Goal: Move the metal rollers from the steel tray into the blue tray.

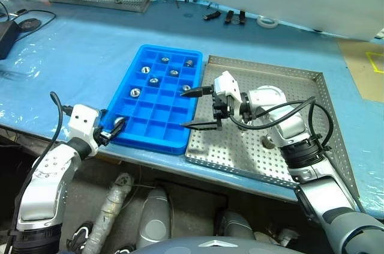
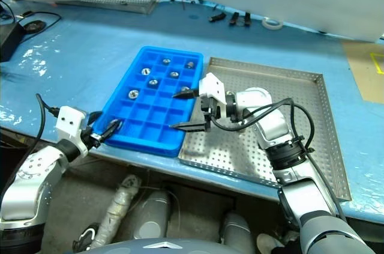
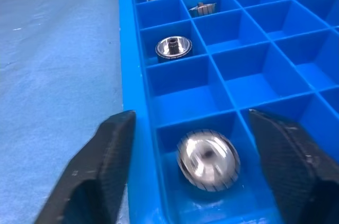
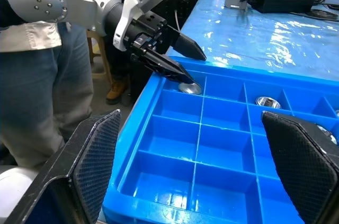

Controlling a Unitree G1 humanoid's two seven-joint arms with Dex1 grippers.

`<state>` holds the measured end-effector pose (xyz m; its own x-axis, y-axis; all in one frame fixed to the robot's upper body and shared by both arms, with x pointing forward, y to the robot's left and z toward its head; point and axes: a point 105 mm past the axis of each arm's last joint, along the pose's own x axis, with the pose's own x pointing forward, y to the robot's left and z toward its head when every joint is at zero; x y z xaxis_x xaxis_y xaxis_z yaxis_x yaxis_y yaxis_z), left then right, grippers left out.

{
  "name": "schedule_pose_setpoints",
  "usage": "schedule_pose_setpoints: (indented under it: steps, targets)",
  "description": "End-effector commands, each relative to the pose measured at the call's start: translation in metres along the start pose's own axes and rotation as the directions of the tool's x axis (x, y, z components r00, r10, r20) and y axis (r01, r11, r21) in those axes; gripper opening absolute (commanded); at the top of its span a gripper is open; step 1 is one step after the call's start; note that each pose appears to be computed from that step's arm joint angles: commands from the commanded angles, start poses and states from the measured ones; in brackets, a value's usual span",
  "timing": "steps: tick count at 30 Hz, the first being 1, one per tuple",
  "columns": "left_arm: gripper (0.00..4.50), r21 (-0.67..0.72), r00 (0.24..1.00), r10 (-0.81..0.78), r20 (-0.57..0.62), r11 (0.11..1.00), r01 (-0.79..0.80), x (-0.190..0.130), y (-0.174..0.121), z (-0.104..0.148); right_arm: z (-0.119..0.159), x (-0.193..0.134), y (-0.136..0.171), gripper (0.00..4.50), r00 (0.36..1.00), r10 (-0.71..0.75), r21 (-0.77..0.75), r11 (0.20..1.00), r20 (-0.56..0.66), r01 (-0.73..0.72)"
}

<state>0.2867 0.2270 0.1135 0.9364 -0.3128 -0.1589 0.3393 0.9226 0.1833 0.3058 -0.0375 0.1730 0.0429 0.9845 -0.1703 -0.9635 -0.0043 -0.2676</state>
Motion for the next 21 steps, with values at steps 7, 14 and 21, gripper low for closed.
schedule_pose_setpoints:
  steps: [7,14,21]
  targets:
    - [4.49,0.019,0.987,-0.124,0.100,0.992,0.123,0.017,-0.020,0.034,0.008,-0.009,0.001,4.50,0.999,-0.050,-0.040,0.998,0.021,0.051]
    - [4.49,0.089,0.958,-0.233,0.168,0.971,0.221,0.061,-0.039,0.066,0.013,-0.022,0.002,4.50,0.991,-0.131,-0.030,0.991,0.025,0.131]
    - [4.49,0.194,0.861,-0.469,0.198,0.879,0.435,0.118,-0.096,0.088,0.020,-0.050,0.002,4.50,0.939,-0.344,-0.026,0.939,0.022,0.344]
